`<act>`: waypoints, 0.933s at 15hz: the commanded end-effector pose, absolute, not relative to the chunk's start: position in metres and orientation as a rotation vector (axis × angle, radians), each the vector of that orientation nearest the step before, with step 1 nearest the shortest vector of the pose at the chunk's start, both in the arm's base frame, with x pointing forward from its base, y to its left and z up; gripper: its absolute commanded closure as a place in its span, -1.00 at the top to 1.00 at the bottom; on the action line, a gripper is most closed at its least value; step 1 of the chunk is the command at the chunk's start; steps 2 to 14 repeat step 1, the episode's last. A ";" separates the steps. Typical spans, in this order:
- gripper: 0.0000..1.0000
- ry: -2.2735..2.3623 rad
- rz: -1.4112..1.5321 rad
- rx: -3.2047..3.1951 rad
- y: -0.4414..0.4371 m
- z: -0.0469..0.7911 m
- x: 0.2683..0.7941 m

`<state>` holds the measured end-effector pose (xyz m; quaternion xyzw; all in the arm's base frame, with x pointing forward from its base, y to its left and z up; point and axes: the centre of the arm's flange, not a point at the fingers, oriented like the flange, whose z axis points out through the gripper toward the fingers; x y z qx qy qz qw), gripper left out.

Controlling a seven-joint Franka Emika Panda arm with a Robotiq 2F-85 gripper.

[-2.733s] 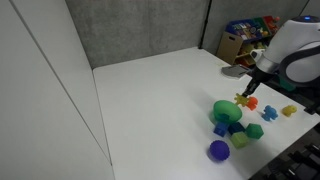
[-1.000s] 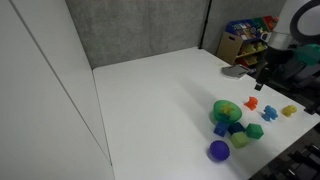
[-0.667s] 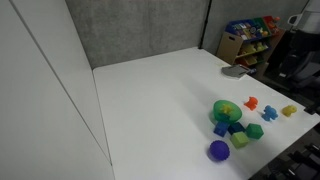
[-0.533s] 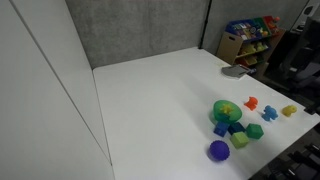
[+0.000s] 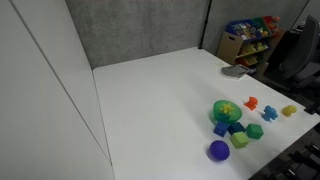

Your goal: Put the yellow spiky toy in the green bowl

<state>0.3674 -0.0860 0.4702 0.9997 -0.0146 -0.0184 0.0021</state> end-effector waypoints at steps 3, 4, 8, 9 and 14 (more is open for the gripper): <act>1.00 -0.045 -0.059 3.137 -0.086 0.470 0.367; 1.00 -0.045 -0.059 3.137 -0.086 0.470 0.367; 1.00 -0.045 -0.059 3.137 -0.086 0.470 0.367; 1.00 -0.045 -0.059 3.137 -0.086 0.470 0.367; 1.00 -0.045 -0.059 3.137 -0.086 0.470 0.367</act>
